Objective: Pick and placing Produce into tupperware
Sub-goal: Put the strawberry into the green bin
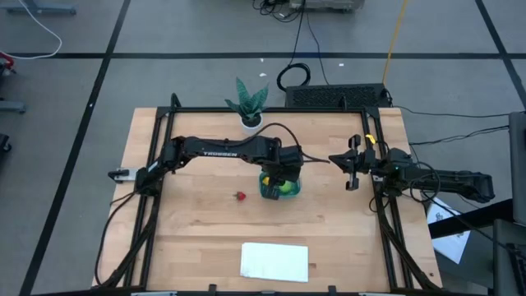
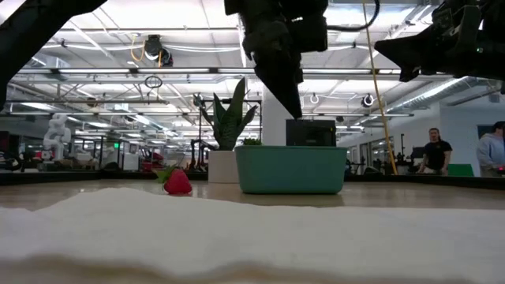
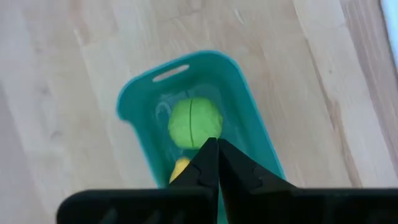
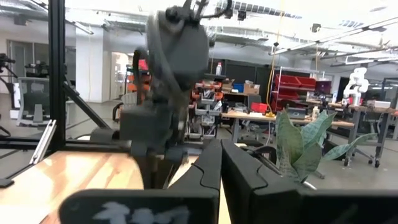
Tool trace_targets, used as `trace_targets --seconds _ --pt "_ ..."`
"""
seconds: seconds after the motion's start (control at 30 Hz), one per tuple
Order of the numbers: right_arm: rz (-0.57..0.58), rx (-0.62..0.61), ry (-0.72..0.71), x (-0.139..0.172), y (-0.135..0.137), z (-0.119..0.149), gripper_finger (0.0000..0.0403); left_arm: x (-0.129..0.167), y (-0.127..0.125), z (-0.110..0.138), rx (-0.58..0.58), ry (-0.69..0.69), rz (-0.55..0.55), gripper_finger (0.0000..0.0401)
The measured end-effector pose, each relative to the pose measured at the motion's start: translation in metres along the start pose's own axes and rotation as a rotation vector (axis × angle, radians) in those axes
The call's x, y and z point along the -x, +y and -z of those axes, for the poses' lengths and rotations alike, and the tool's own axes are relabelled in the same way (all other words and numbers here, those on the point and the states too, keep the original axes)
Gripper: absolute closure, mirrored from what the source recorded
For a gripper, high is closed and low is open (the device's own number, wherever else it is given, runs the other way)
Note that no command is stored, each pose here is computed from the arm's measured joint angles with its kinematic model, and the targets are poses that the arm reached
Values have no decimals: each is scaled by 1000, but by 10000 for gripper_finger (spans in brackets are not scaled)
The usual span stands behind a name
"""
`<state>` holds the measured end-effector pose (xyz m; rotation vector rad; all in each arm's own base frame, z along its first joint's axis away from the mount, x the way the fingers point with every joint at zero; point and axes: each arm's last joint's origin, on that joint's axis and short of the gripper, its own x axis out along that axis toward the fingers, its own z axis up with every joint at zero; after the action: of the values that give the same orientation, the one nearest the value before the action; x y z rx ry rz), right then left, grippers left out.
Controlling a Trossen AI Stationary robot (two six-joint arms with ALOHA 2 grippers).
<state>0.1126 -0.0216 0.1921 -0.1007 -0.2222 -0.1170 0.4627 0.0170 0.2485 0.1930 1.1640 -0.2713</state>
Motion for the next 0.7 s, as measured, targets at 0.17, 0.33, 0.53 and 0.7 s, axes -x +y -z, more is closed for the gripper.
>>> trace_targets --seconds 0.17,0.33,0.53,0.7 --pt "-2 -1 1 0 0 0 403 24 -3 2 -5 -14 -5 399" --pt "-3 -1 4 0 0 0 403 67 -8 6 -6 -64 -36 399" --pt "-3 -4 4 0 0 0 403 128 -18 19 24 -111 -133 400" --pt "-2 -26 -8 0 0 -1 403 186 -34 40 68 -192 -249 399"
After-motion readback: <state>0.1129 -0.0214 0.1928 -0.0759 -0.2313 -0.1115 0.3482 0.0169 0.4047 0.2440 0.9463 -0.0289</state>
